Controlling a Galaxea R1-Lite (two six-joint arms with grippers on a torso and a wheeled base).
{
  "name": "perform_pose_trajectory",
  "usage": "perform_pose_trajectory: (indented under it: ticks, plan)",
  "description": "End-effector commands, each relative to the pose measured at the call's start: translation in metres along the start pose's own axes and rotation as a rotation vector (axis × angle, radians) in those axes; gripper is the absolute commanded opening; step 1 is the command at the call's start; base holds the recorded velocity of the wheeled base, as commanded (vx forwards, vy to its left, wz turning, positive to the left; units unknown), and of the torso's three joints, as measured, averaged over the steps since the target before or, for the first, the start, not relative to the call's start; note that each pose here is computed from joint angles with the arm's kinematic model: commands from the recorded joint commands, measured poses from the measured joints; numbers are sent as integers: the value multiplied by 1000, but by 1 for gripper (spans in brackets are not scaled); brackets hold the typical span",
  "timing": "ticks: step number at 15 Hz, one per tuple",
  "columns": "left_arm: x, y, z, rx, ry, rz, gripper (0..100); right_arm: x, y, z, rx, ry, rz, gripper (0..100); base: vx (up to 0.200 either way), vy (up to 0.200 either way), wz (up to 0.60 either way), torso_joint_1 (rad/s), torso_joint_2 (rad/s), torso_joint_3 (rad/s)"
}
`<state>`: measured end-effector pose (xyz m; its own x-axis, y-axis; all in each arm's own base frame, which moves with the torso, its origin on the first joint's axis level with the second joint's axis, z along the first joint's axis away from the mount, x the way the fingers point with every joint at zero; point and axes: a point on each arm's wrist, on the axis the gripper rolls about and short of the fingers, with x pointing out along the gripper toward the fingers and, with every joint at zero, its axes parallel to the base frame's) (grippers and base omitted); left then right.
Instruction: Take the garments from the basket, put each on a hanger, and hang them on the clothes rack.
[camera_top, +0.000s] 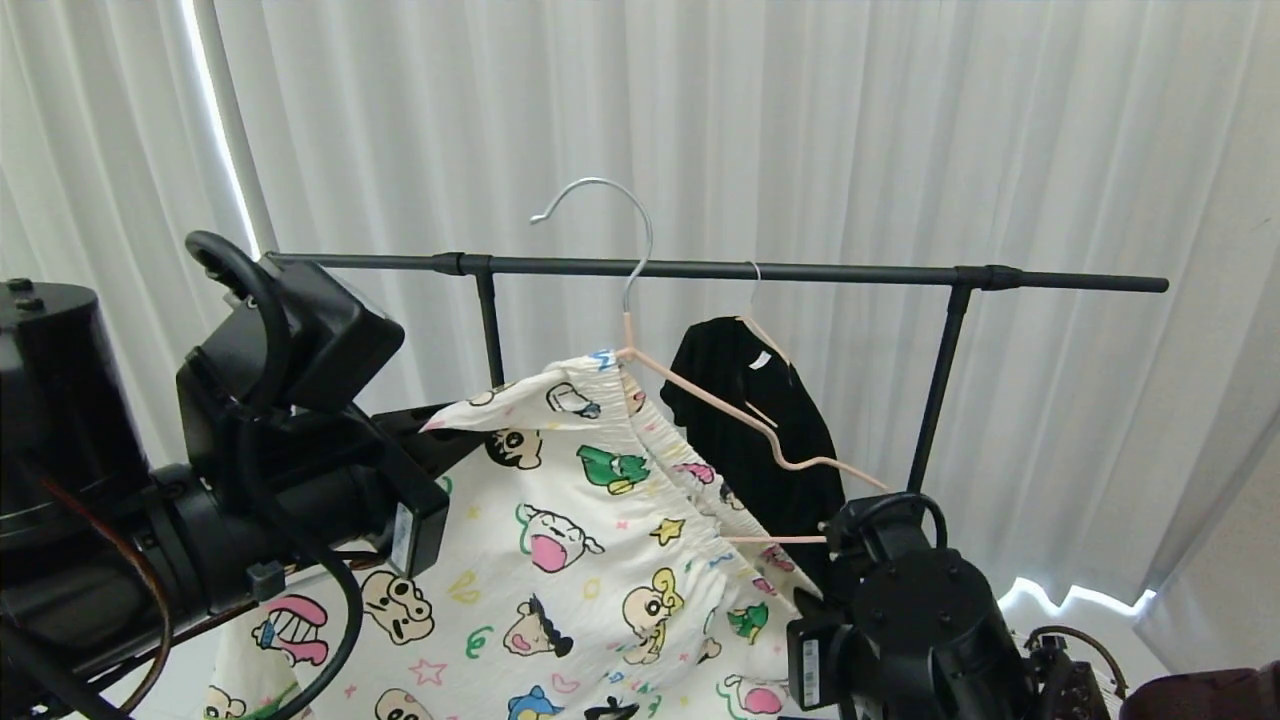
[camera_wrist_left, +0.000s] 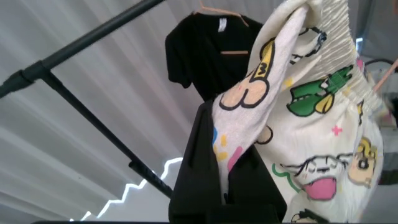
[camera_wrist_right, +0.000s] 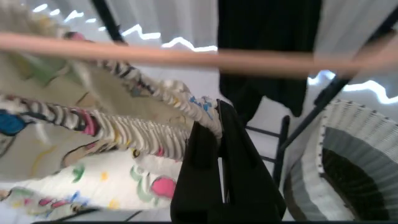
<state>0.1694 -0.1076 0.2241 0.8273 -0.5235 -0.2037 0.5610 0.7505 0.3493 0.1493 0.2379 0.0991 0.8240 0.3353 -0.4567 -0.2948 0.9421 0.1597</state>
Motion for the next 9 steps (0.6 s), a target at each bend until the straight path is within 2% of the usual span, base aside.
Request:
perform_pose_trajectory:
  ticks: [1, 4, 9]
  plan:
    - [-2, 2, -7, -2, 1, 22, 0, 6, -17, 13, 35, -29, -61, 0, 0, 0, 0, 0, 0, 0]
    - [-3, 12, -23, -6, -13, 113, 0, 8, -32, 26, 68, -60, -106, 0, 0, 0, 0, 0, 0, 0]
    - [-8, 9, -40, 6, -8, 136, 0, 4, -43, 28, 73, -65, -123, 0, 0, 0, 0, 0, 0, 0]
